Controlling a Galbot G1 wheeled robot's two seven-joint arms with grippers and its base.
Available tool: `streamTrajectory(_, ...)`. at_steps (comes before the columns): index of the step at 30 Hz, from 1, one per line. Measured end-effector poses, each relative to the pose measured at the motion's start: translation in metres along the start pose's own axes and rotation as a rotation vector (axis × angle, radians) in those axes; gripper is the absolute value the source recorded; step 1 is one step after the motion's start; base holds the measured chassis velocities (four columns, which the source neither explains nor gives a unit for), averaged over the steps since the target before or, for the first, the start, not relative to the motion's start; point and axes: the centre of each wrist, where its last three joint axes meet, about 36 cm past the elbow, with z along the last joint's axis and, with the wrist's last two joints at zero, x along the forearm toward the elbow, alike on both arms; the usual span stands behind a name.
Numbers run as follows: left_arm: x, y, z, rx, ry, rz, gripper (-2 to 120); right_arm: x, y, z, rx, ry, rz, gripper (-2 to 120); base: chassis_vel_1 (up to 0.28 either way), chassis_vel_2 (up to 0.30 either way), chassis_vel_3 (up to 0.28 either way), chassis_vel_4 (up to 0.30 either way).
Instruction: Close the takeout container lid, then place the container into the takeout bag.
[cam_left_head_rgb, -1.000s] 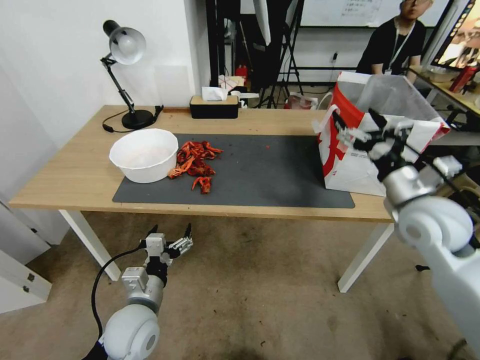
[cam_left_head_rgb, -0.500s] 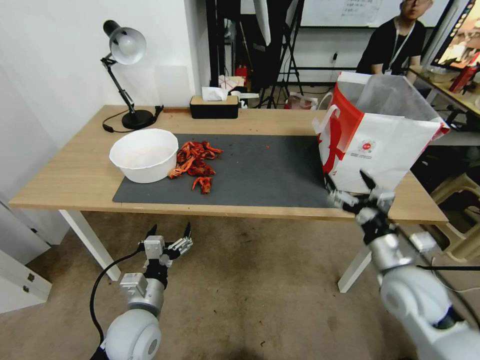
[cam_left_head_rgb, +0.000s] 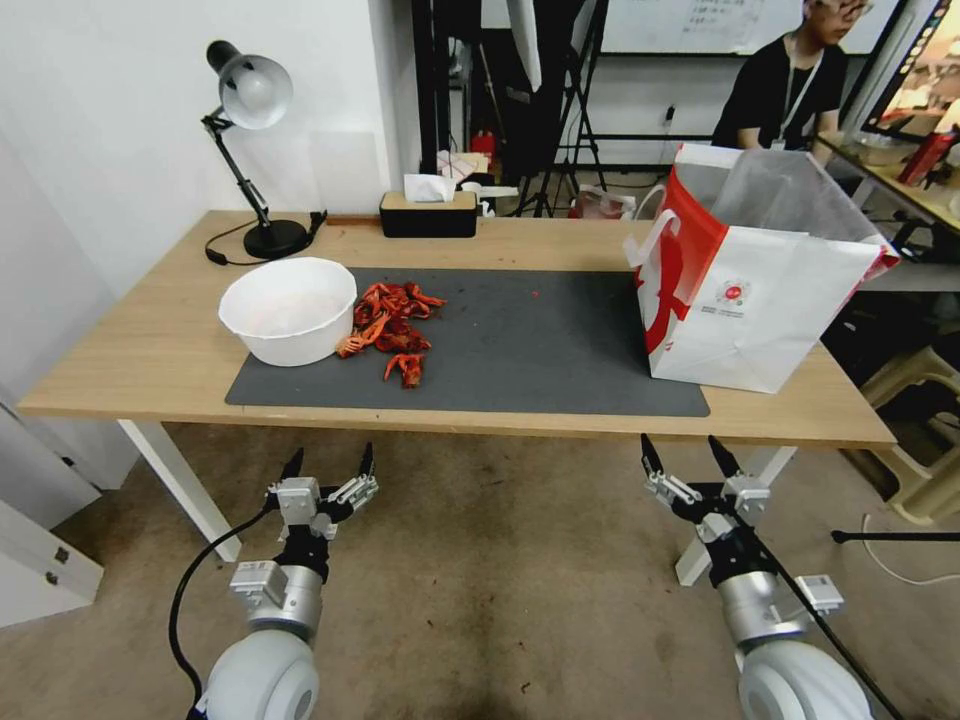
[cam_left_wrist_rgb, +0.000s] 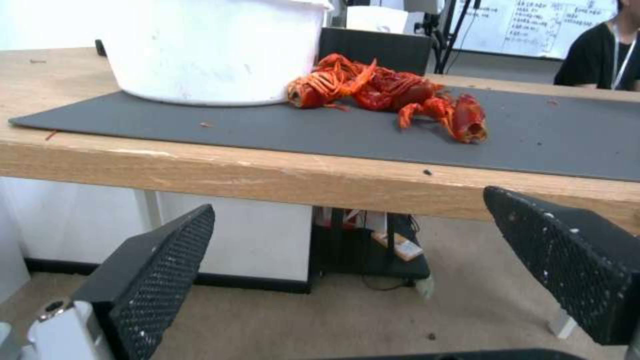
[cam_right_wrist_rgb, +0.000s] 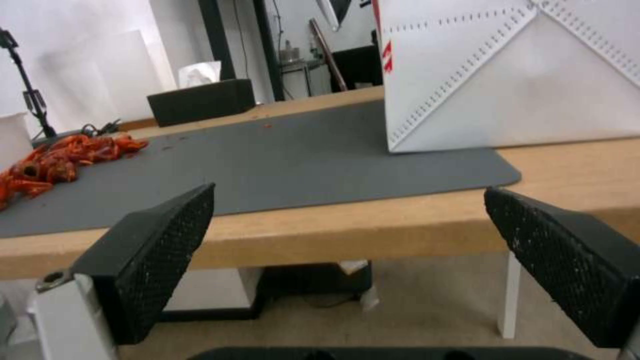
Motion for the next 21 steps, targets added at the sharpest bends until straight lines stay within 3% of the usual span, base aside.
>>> streamTrajectory(21,0.0094,-0.0014,0.0094,0.000,-0.012,0.003,100,0.0005,-0.0011,0.0045,-0.052,0.043,0.018,100,0.000,0.000,0.000,0.000)
